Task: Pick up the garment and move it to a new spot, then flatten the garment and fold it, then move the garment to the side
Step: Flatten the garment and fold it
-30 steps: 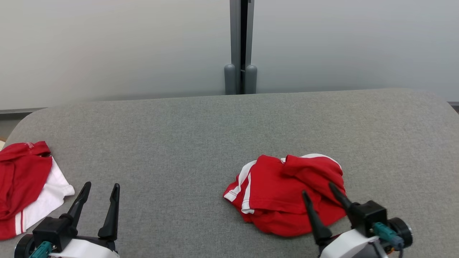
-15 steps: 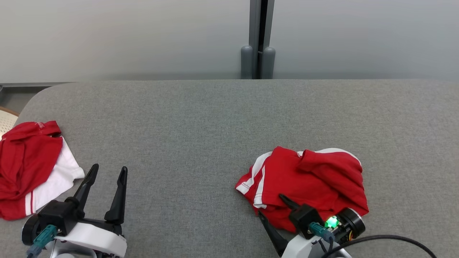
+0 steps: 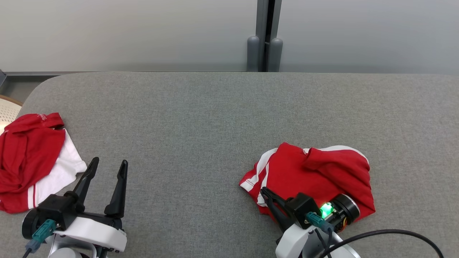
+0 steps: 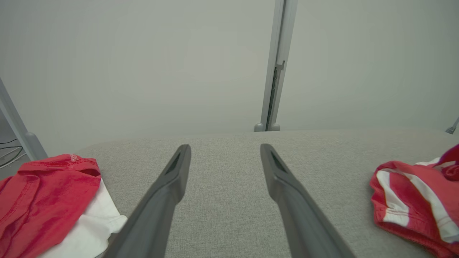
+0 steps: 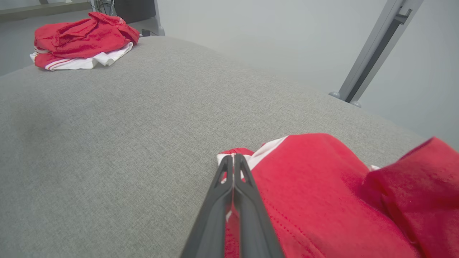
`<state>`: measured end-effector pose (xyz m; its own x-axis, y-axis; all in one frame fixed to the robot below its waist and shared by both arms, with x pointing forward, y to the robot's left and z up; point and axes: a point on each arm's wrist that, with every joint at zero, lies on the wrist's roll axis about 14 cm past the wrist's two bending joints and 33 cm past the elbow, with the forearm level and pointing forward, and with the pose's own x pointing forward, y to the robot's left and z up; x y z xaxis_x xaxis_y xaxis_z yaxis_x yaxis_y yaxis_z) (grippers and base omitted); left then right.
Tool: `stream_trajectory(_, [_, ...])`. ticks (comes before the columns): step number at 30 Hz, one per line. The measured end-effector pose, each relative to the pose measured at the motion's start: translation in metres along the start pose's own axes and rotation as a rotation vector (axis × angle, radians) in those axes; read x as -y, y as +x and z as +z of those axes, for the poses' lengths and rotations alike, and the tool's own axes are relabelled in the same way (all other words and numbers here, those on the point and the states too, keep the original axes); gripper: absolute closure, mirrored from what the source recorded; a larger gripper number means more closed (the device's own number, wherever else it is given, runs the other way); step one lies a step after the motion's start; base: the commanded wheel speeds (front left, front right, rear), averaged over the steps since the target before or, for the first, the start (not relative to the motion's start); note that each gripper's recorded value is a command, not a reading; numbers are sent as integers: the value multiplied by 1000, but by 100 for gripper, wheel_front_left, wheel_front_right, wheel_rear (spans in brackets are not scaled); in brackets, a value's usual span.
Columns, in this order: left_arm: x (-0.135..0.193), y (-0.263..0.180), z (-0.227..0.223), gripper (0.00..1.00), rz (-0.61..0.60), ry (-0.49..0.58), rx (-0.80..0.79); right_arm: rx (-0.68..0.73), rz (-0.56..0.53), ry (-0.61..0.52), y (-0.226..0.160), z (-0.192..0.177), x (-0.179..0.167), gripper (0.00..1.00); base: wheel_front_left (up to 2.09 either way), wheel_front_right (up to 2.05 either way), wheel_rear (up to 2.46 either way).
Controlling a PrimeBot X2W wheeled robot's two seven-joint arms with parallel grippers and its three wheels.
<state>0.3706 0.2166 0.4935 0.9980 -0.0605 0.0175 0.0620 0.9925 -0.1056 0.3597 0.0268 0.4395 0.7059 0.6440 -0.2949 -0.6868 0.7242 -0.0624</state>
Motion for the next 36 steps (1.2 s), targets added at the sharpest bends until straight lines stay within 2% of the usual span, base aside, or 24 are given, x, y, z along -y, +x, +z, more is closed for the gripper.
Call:
stream_trajectory(17, [4,1,3,0,-11,3,12,91,-17,62,-4,27,4,100,0,0,0])
stream_trajectory(18, [4,1,3,0,-12,2,13,106,-24,67,-5,30,7,95,0,0,0])
stream_trajectory(19, [5,1,3,0,-14,2,14,124,-30,82,-6,33,9,4,0,0,0])
stream_trajectory(20, [5,1,3,0,-14,3,14,143,-37,88,-7,37,11,0,0,0,0])
stream_trajectory(26, [6,1,4,0,-16,5,18,245,-99,143,-15,53,32,0,0,0,0])
stream_trajectory(36, [8,1,6,0,-25,7,22,342,-298,180,-44,60,91,0,0,0,0])
